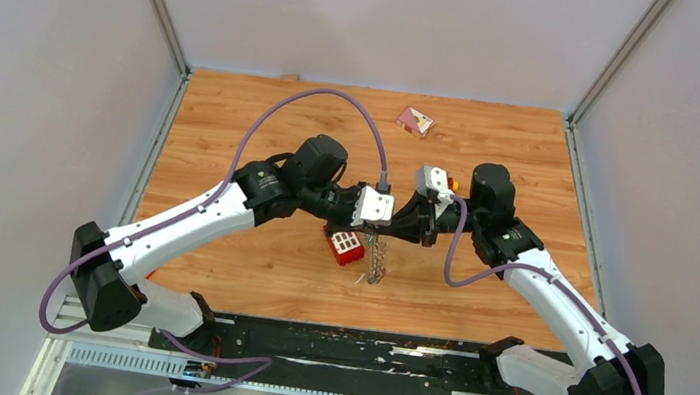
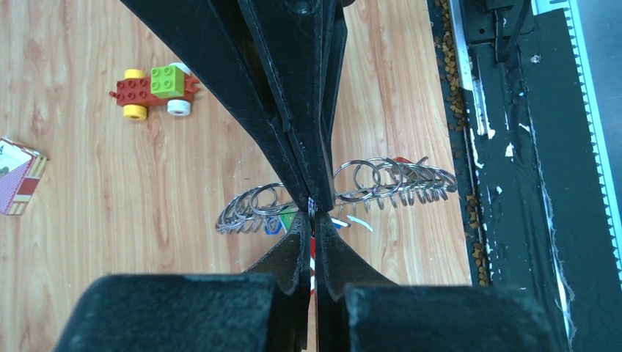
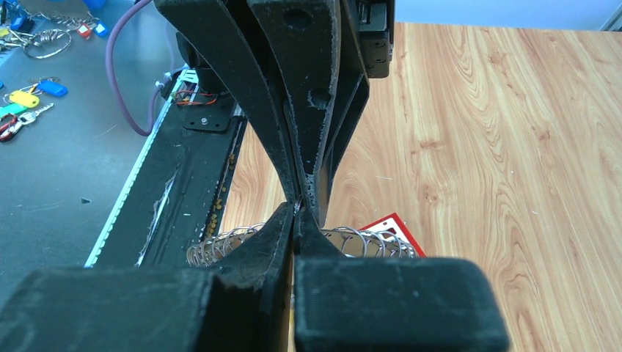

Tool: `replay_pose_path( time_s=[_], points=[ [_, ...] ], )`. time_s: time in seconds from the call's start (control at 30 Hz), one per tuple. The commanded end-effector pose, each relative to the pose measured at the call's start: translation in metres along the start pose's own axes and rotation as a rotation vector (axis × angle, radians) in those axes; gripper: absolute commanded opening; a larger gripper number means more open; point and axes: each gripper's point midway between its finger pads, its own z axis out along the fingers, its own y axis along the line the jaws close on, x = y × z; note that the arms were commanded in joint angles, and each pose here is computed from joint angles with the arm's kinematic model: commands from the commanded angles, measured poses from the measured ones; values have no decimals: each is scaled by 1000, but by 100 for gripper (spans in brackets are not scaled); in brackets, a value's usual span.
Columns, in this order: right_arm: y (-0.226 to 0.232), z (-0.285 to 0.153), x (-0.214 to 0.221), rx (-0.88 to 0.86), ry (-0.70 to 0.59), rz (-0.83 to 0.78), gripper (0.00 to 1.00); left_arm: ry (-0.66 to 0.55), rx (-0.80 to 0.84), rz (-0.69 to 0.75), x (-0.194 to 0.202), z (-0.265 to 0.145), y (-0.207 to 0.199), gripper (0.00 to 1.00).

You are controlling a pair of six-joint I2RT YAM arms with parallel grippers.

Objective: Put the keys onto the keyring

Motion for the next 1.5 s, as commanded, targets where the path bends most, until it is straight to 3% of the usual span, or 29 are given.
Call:
replay_pose_path(
  time_s=[0.0,0.2,0.43,0.53,0.83,1.17,1.47],
  points=[
    [-5,-1,-26,15,-32,-114,0,-51,13,-2,-18,-7,-4,0],
    [-13,-4,-20,62,-1,-109,5,12,-53,-59,-18,-20,5,0],
    [-18,-5,-17,97,14,-109,30,204,-126,-116,-4,-39,16,0],
    [-19,-5,-18,104,14,-107,36,288,-137,-132,1,-46,16,0],
    [-19,-7,-26,127,-7,-104,41,391,-143,-209,-8,-63,17,0],
    [-26,-4,-40,138,-92,-16,40,308,-83,-183,-23,-58,9,0],
    [-19,5,-41,37,-156,36,38,201,-86,-129,-38,-62,5,0]
  ],
)
